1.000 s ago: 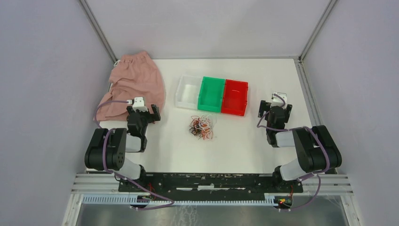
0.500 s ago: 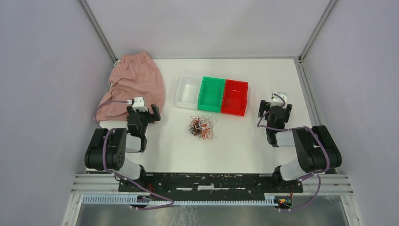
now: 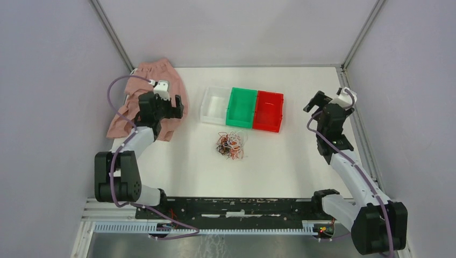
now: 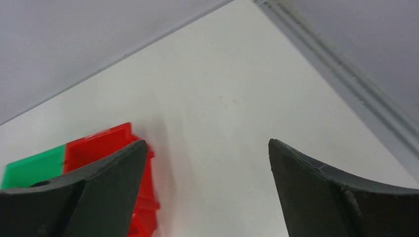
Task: Untangle the cables
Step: Untie the cable.
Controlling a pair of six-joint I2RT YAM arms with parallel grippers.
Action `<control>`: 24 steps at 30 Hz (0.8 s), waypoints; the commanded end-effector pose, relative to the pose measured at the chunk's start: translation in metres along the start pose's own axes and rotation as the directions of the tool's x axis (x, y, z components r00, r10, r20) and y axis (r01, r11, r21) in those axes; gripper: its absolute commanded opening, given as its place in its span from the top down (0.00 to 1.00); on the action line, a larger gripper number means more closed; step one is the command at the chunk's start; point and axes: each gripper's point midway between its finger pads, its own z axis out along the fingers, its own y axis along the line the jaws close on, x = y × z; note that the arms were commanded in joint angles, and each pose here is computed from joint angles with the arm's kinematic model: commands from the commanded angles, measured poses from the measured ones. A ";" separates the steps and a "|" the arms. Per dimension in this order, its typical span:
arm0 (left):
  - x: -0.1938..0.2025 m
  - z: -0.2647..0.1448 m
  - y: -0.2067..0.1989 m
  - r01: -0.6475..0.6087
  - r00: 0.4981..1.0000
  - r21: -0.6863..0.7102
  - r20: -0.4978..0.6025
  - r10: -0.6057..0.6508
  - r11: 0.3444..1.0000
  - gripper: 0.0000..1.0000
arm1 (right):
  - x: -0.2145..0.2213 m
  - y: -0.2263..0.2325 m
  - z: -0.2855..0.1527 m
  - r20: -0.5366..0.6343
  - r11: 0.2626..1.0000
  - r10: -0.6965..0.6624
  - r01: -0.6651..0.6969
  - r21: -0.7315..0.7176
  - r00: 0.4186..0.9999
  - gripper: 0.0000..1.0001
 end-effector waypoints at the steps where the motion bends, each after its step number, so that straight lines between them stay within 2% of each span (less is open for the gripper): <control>1: 0.019 -0.034 -0.028 -0.014 0.968 0.195 -0.242 0.062 0.981 0.01 | 0.030 0.052 -0.026 -0.231 0.957 0.036 -0.100 -0.271 0.972 0.00; 3: 0.011 -0.044 -0.035 -0.008 0.965 0.231 -0.254 0.068 0.973 0.01 | 0.036 0.080 -0.040 -0.277 0.910 0.022 -0.134 -0.393 0.961 0.00; 8: 0.006 -0.085 -0.061 0.029 0.945 0.362 -0.315 0.093 0.932 0.01 | 0.057 0.135 -0.091 -0.270 0.813 -0.154 -0.034 -0.581 0.951 0.05; 9: 0.007 -0.093 -0.066 0.035 0.941 0.380 -0.324 0.097 0.924 0.01 | 0.066 0.150 -0.107 -0.276 0.769 -0.193 -0.030 -0.639 0.941 0.07; 14: 0.008 -0.138 -0.078 0.022 0.918 0.443 -0.363 0.157 0.896 0.01 | 0.105 0.190 -0.148 -0.314 0.650 -0.333 -0.025 -0.759 0.889 0.10; 18: 0.000 -0.165 -0.084 -0.002 0.917 0.473 -0.351 0.191 0.881 0.01 | 0.136 0.207 -0.157 -0.298 0.581 -0.453 0.025 -0.813 0.840 0.11; 24: -0.021 -0.171 -0.091 0.001 0.938 0.491 -0.301 0.169 0.871 0.01 | 0.169 0.227 -0.148 -0.251 0.475 -0.612 0.095 -0.875 0.750 0.14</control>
